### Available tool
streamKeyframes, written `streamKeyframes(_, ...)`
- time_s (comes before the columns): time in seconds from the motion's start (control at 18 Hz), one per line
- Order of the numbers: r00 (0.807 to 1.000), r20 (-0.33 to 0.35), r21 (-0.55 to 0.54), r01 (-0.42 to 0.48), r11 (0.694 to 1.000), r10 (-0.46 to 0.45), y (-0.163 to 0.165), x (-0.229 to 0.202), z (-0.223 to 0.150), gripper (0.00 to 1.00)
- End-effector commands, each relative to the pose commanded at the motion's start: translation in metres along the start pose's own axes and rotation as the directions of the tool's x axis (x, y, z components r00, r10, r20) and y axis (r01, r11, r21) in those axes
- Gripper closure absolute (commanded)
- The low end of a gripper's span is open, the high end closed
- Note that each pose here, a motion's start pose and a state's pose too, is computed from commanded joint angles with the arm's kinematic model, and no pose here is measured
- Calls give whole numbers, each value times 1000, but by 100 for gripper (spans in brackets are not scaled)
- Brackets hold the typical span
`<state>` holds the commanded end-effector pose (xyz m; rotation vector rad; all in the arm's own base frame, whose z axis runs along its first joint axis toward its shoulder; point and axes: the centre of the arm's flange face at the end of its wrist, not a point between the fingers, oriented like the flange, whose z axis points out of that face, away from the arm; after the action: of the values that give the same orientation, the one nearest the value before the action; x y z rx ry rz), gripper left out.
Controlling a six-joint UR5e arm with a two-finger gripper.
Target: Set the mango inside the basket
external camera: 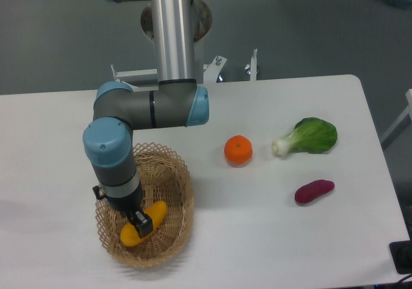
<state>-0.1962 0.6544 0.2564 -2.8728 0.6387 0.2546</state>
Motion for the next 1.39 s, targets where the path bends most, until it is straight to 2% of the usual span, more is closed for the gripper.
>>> streamKeyframes(0.17, 999, 46, 28, 11, 1000, -13, 3, -17, -32, 0)
streamKeyframes(0.33, 991, 108, 63, 67, 996, -73, 25, -61, -73, 0)
streamKeyframes(0.44, 987, 121, 62, 103, 993, -110, 44, -86, -87, 0)
streamKeyframes(0.5, 985, 116, 54, 123, 991, -128, 54, -99, -95, 0)
streamKeyframes(0.61, 990, 94, 41, 106, 993, -110, 74, -122, -114, 0)
streamKeyframes(0.89, 995, 29, 32, 90, 995, -91, 148, -176, -159, 0)
streamKeyframes(1.39, 1000, -16, -22, -23, 999, 23, 260, -213, -202, 0)
